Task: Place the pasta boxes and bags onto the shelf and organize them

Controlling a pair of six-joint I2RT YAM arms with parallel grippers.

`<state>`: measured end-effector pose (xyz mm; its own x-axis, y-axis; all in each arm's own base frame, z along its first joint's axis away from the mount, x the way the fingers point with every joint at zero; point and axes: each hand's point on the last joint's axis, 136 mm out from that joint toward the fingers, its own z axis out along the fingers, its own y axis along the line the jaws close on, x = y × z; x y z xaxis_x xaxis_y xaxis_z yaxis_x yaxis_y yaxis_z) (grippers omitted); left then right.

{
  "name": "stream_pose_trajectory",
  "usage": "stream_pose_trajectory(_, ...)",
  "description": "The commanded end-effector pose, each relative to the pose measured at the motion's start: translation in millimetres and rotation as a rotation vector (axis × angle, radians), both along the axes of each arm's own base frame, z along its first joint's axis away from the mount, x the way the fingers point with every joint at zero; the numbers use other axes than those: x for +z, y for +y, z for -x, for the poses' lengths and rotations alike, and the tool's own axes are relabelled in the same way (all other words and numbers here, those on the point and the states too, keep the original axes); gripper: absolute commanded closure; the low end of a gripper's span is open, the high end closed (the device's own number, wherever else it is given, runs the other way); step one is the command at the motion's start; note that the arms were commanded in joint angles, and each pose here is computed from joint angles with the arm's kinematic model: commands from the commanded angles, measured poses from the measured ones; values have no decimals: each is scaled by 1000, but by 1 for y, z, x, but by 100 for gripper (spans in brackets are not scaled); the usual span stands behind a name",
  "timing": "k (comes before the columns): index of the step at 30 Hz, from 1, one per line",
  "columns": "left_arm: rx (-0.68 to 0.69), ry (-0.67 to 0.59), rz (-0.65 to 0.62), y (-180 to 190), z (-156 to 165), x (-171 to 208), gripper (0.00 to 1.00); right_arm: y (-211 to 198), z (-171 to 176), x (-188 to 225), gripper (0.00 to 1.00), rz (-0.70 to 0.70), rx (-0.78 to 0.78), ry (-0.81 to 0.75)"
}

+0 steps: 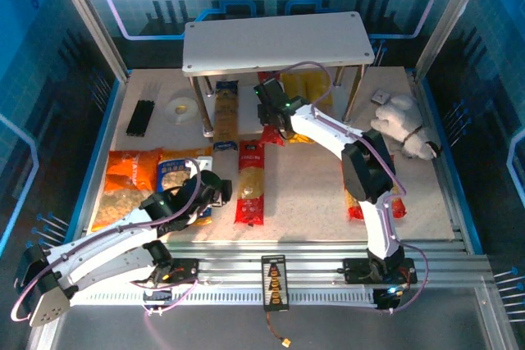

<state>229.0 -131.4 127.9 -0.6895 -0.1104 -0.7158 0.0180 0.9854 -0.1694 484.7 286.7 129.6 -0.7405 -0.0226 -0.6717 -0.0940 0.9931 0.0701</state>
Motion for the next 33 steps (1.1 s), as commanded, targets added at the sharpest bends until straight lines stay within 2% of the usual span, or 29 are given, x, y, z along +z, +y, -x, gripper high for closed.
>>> stream_pose_trajectory(1,20,-25,-5,5,-3,11,28,-6,-31,24,96,-29,-49,-106)
stream_pose_trajectory(7,22,-23,-4,5,-3,11,27,-14,-31,4,90,-7,-59,-65)
stream_pose_trajectory(12,21,-23,-1,5,-3,11,27,-20,-35,-4,77,-10,-74,-49)
stream_pose_trajectory(17,20,-19,0,4,-3,11,25,-26,-38,-11,56,-12,-81,-31)
stream_pose_trajectory(20,19,-10,-7,4,-3,9,24,-27,-38,-13,53,-22,-79,-23)
stream_pose_trajectory(22,13,-2,-6,2,-3,8,24,-27,-38,-13,49,-26,-77,-22)
stream_pose_trajectory(26,-5,14,7,-4,-3,5,24,-24,-36,-4,32,-55,-57,-44)
stream_pose_trajectory(29,-16,30,13,-9,-2,3,23,-20,-32,8,27,-89,-32,-66)
stream_pose_trajectory(33,-26,48,19,-13,-2,-1,23,-16,-22,25,26,-143,-2,-86)
